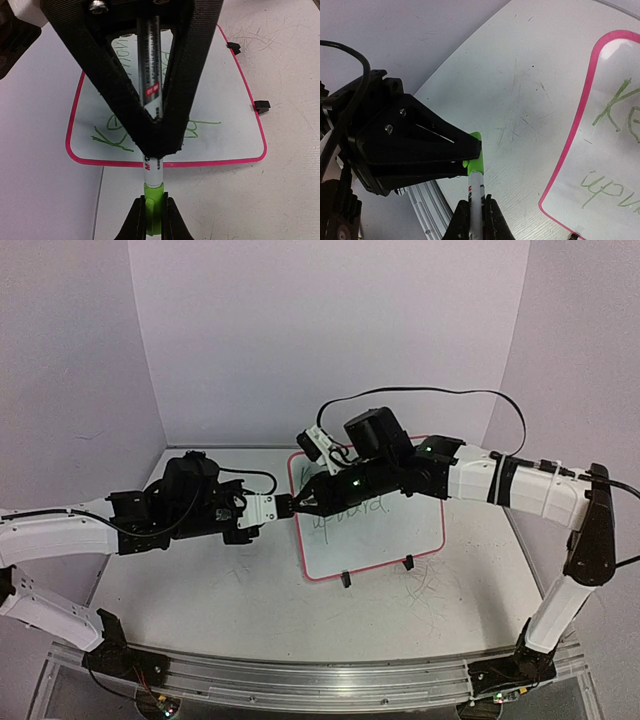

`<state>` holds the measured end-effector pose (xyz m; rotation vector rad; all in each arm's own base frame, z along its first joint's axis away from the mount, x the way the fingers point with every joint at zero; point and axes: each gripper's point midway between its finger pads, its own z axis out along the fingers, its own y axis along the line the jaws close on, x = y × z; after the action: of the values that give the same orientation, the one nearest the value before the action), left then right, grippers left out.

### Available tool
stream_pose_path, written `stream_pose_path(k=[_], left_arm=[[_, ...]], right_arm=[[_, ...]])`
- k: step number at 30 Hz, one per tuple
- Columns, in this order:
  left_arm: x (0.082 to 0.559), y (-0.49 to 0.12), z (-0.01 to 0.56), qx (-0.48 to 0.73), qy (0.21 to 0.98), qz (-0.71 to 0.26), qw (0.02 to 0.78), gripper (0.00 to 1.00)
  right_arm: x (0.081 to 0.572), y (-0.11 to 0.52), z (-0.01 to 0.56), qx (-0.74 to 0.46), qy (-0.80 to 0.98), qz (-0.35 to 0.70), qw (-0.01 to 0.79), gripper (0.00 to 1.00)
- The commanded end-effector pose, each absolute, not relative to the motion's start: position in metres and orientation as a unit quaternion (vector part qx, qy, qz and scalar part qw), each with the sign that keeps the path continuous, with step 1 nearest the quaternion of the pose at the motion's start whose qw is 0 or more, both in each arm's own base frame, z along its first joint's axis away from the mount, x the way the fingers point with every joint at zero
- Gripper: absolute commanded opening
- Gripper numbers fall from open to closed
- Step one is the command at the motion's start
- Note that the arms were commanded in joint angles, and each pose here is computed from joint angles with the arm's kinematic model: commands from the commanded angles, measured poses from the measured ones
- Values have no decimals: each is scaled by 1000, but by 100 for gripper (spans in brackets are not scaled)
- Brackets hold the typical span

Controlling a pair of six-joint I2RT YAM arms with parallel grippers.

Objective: Write a sentence on the whiteboard
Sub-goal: Insert the whiteboard marker without the cap into the pen cap.

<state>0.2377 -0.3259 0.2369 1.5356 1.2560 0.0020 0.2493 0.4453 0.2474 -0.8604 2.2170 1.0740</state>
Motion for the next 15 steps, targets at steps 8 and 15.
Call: stream_pose_path(k=[8, 15], left_arm=[[202, -378, 308, 643, 458, 11, 613, 0], [187, -383, 316, 625, 454, 2, 635, 0]], right_arm=[[236, 481, 211, -329, 827, 414, 190, 0], [240, 493, 206, -303, 827, 425, 207, 0]])
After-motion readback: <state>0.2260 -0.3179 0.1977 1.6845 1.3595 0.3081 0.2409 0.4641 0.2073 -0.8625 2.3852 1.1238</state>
